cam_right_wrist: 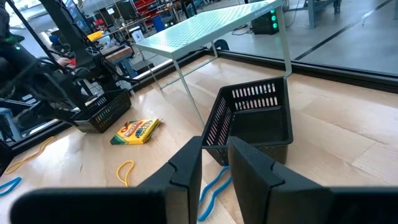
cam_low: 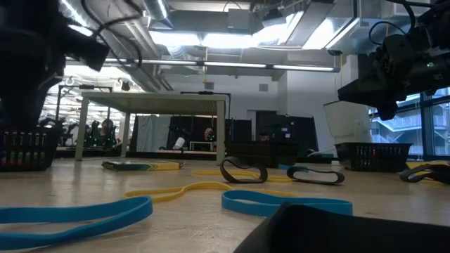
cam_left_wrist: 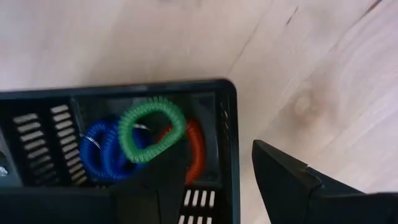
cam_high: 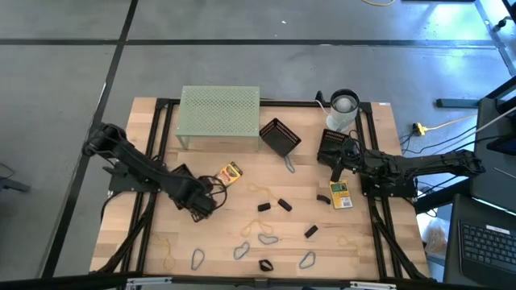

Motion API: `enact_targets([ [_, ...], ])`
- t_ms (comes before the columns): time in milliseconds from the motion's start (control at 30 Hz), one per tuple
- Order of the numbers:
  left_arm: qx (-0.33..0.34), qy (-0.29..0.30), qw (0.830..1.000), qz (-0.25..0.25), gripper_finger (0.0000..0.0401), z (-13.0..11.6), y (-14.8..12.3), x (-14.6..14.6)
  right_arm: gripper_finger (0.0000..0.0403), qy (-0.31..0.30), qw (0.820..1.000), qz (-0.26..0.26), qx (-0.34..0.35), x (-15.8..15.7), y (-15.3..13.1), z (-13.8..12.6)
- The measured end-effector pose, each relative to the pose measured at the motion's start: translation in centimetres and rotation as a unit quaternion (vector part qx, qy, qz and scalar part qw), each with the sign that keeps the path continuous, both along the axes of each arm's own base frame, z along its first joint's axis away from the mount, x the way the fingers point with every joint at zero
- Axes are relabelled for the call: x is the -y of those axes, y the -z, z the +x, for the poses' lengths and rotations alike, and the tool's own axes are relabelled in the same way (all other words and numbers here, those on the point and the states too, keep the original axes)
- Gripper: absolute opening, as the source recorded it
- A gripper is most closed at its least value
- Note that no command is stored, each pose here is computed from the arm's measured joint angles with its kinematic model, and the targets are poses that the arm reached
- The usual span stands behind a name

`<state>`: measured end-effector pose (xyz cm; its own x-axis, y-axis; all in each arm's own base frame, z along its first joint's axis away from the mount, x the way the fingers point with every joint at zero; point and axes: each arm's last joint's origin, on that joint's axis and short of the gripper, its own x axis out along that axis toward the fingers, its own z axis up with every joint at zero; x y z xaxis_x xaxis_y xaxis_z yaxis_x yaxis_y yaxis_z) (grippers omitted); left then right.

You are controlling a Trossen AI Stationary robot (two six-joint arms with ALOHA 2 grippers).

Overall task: Pick & Place Office Desk Supplies
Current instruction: Put the bottom black bin on the shelf

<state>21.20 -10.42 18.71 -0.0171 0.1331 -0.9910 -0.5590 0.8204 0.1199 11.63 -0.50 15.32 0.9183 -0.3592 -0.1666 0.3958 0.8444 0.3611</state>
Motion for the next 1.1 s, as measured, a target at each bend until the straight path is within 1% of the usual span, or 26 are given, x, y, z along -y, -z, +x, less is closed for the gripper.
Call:
enact_targets([
  [100, -0.019, -0.003, 1.000, -0.007, 0.0165, 0.3, 0.6, 0.0, 0.0082, 0.000, 1.000, -0.001, -0.001, 0.0, 0.0, 0.0],
  [267, -0.031, -0.005, 0.999, 0.002, 0.0157, 0.5, 1.2, -0.1, 0.0082, 0.000, 1.000, -0.001, 0.000, 0.0, 0.0, 0.0],
  [400, -0.038, 0.005, 0.999, 0.004, 0.0142, 0.6, 1.5, -0.1, 0.0082, 0.000, 1.000, -0.001, 0.000, 0.0, 0.0, 0.0],
  [500, -0.041, 0.012, 0.999, 0.008, 0.0113, 0.7, 1.7, -0.1, 0.0082, 0.000, 1.000, -0.001, -0.001, 0.0, 0.0, 0.0],
  [733, -0.041, 0.022, 0.999, 0.011, 0.0013, 0.7, 1.7, -0.1, 0.0082, 0.001, 1.000, -0.001, 0.000, 0.0, 0.0, 0.0],
  [933, -0.050, 0.043, 0.998, -0.010, 0.0008, 0.7, 1.6, 0.0, 0.0082, 0.002, 1.000, 0.000, 0.000, 0.0, 0.0, 0.0],
  [1100, -0.036, 0.119, 0.992, -0.037, 0.0007, 1.3, 0.3, 1.3, 0.0082, 0.002, 1.000, 0.000, 0.000, 0.0, 0.0, 0.0],
])
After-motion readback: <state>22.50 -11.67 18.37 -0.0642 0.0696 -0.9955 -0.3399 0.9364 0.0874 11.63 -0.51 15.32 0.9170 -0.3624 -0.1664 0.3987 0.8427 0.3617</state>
